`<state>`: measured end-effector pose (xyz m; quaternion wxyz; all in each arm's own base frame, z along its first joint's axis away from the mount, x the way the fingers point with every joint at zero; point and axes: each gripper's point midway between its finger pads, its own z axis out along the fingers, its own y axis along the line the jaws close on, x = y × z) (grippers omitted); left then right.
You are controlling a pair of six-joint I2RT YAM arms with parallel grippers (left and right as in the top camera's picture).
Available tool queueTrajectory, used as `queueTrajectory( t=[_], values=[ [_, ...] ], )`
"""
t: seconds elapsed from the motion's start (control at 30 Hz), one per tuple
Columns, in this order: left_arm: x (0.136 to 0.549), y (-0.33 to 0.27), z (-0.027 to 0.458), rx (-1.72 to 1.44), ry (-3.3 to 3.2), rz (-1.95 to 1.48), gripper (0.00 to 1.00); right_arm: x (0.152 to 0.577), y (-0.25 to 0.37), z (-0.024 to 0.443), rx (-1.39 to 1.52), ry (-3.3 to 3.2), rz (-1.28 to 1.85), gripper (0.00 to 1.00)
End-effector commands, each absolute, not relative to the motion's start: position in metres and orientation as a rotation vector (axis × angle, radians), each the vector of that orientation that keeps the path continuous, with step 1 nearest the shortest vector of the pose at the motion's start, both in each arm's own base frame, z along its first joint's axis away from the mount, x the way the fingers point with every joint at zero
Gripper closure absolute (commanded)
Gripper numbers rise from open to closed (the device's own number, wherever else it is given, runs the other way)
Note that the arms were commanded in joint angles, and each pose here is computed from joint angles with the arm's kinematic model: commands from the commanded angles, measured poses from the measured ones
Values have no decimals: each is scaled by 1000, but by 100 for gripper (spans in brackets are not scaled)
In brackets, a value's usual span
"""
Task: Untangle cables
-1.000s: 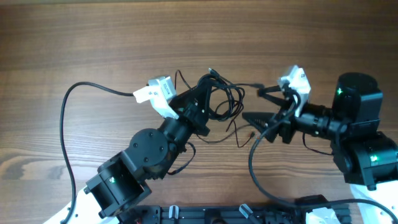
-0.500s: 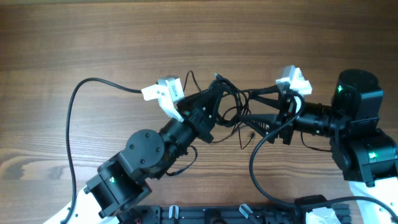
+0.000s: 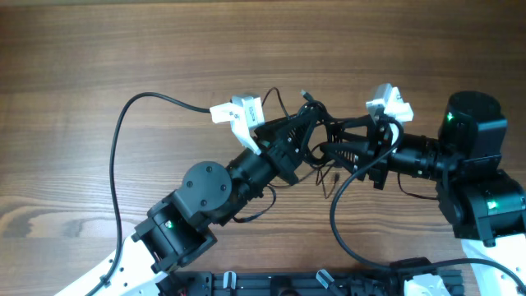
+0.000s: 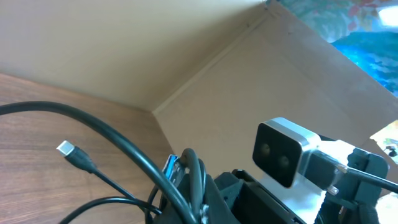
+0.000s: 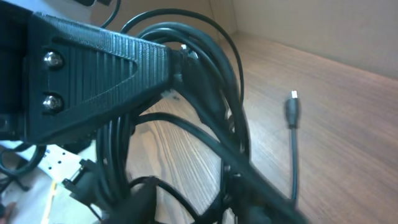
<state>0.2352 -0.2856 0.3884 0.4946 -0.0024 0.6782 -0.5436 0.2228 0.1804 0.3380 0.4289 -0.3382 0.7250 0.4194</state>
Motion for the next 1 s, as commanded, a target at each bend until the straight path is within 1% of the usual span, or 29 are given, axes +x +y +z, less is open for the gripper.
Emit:
queueTrajectory(
  t=[0.0,0.03,0.07,0.1,0.17,0.27,0.33,0.4,0.47,0.6,0.63,0.7,0.8,0.93,0.97],
  values=[
    [231,-286,401,27,1608,-1336,96,222,181,339,-850,1804,1051,76],
    [231,-286,401,27,1609,-1335,96,222,181,339,-851,1803,1050,82],
    [231,-286,401,26,1608,-1335,96,222,181,339,-850,1804,1051,91],
    [232,-286,401,26,1608,-1335,96,222,181,339,-850,1804,1051,96],
    [233,-285,401,18,1607,-1328,96,222,181,339,-850,1805,1052,96],
    [247,-271,395,-82,1611,-1235,96,221,181,339,-849,1808,1054,96],
    [262,-254,383,-197,1632,-1114,96,218,180,342,-853,1796,1048,96],
    [276,-230,362,-395,1668,-1017,96,213,179,347,-866,1768,1030,96],
    [281,-219,347,-504,1705,-1000,96,210,177,351,-861,1755,997,96],
    [283,-215,337,-554,1736,-996,96,216,167,353,-809,1768,883,96],
    [282,-214,338,-554,1733,-998,96,220,163,352,-767,1793,860,96],
    [279,-211,343,-552,1722,-1013,96,238,147,342,-587,1903,781,96],
    [271,-204,356,-550,1691,-1052,96,259,115,325,-255,2050,662,96],
    [264,-195,367,-554,1662,-1077,96,259,114,324,-233,2061,661,96],
    [263,-194,367,-554,1662,-1077,96,258,115,323,-239,2062,670,92]
  ],
)
